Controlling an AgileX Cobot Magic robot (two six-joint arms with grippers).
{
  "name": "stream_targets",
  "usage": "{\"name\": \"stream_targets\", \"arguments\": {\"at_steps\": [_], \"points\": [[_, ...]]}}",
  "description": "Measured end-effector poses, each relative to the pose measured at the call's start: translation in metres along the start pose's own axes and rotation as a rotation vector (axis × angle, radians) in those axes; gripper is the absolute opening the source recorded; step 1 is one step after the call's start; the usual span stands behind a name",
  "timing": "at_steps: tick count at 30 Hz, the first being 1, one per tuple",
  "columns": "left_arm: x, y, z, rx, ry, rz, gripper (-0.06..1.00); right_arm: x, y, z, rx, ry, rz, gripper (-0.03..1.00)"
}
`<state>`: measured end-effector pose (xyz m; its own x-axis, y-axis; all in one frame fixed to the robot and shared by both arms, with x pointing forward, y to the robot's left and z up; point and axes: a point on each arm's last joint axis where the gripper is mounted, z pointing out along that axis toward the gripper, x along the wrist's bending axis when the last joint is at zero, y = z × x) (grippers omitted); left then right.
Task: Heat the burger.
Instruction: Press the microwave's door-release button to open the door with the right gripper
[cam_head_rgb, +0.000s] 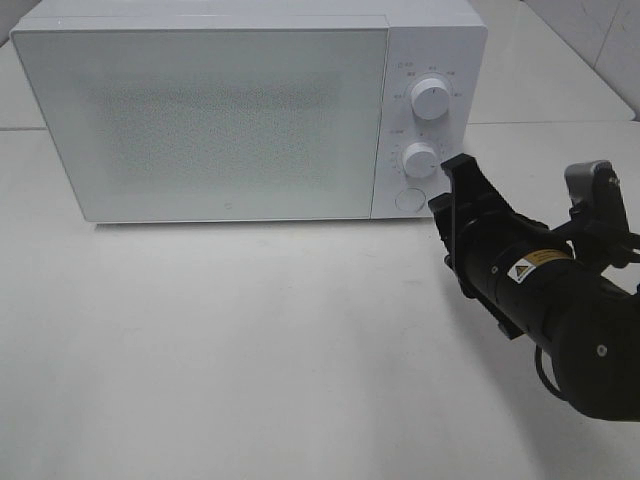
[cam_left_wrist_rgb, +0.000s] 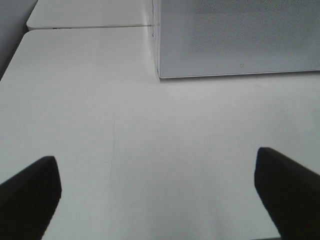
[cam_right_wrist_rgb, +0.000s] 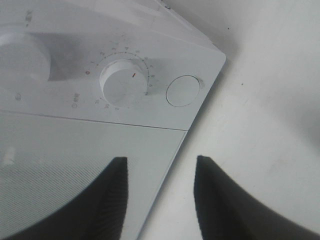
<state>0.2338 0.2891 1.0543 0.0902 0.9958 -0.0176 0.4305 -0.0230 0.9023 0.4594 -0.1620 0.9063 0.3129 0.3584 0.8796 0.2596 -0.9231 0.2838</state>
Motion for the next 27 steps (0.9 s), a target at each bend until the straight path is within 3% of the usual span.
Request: {"name": "stream_targets", "arguments": {"at_steps": [1,2,4,9,13,18,27], "points": [[0.0,0.0,0.0,0.0,0.0,0.0,0.99,0.0,0.0,0.0,0.0,0.0,0.113,0.38],[0.0,0.0,0.0,0.0,0.0,0.0,0.99,0.0,0.0,0.0,0.0,0.0,0.113,0.38],[0.0,0.0,0.0,0.0,0.0,0.0,0.99,0.0,0.0,0.0,0.0,0.0,0.261,0.28],[0.0,0.0,0.0,0.0,0.0,0.0,0.99,0.0,0.0,0.0,0.0,-0.003,0.331,0.15],[0.0,0.0,0.0,0.0,0.0,0.0,0.99,-0.007,-0.001,0.0,0.0,-0.074,0.358,0.04],[0.0,0.0,0.0,0.0,0.0,0.0,0.99,-0.007,-0.004,0.002,0.013,-0.115,0.37,0.01],[0.0,0.0,0.0,0.0,0.0,0.0,0.99,-0.004,-0.004,0.025,0.011,-0.117,0.35,0.01]]}}
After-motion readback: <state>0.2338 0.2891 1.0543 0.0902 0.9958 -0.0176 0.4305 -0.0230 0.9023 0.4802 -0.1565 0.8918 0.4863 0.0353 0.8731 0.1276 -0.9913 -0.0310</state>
